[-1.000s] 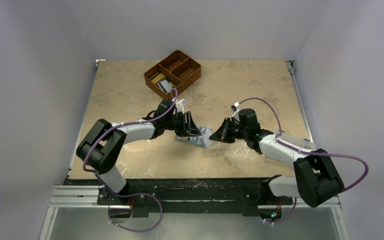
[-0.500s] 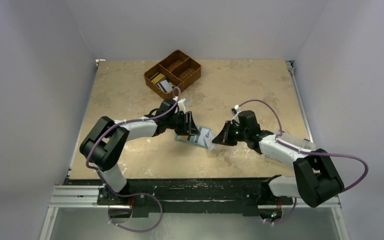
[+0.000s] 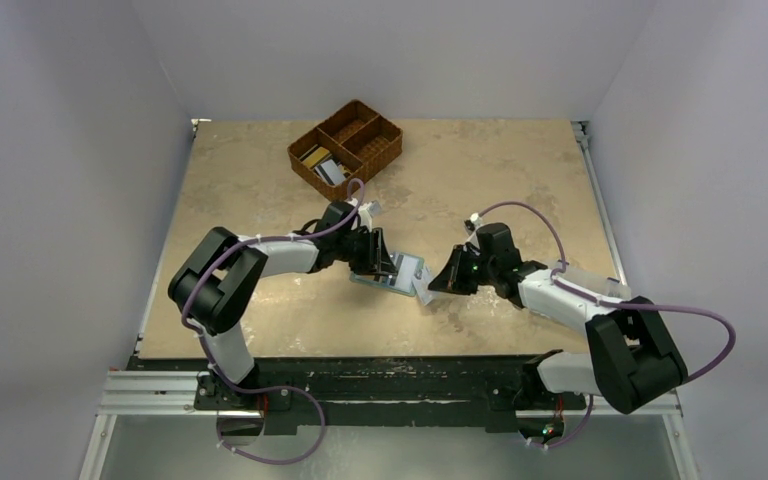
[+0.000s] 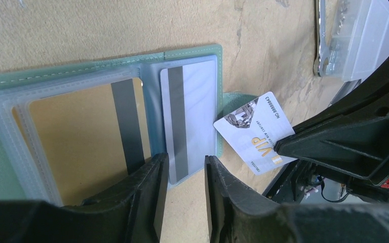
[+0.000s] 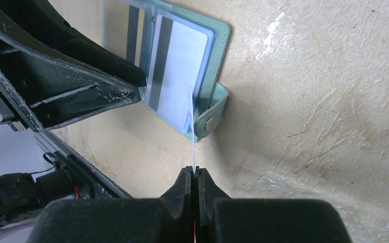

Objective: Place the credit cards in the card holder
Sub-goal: Turn over the card slot in the card holder.

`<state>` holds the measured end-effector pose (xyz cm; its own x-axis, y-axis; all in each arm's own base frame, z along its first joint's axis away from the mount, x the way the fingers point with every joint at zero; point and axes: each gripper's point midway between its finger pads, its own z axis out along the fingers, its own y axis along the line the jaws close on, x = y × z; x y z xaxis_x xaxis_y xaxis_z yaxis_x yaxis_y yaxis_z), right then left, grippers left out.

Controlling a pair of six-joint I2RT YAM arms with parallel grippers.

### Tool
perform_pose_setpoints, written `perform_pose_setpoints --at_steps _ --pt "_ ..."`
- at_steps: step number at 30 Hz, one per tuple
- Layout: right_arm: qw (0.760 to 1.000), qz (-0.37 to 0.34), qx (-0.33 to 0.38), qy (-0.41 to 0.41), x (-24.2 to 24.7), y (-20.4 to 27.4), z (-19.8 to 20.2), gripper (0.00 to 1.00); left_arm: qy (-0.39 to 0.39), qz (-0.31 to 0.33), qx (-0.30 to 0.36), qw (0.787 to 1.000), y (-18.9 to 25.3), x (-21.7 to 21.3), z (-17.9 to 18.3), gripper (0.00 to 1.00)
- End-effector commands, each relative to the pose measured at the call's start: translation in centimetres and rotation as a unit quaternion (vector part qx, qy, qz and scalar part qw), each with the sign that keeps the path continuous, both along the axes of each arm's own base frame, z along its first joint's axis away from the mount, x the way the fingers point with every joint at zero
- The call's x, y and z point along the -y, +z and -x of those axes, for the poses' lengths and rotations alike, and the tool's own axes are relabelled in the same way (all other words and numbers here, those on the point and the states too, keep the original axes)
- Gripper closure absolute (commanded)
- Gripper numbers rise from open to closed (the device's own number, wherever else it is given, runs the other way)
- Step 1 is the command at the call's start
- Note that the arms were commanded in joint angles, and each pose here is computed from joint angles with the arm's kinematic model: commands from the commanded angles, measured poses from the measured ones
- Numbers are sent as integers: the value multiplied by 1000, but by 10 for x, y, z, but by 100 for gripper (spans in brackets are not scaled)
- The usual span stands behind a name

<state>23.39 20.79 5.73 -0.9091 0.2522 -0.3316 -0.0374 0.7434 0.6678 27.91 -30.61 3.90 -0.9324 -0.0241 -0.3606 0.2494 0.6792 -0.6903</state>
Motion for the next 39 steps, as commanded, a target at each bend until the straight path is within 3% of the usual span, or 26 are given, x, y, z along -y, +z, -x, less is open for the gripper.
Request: perform_pose_setpoints --at_steps 1,12,39 --pt "1000 14 7 -5 6 -3 0 100 0 -6 20 1000 -1 1 -9 67" --pt "1000 15 8 -5 8 0 4 100 11 -37 9 999 -19 -10 -6 79" --pt "998 20 -21 -46 18 -14 5 100 17 -48 -10 999 -35 -20 8 86"
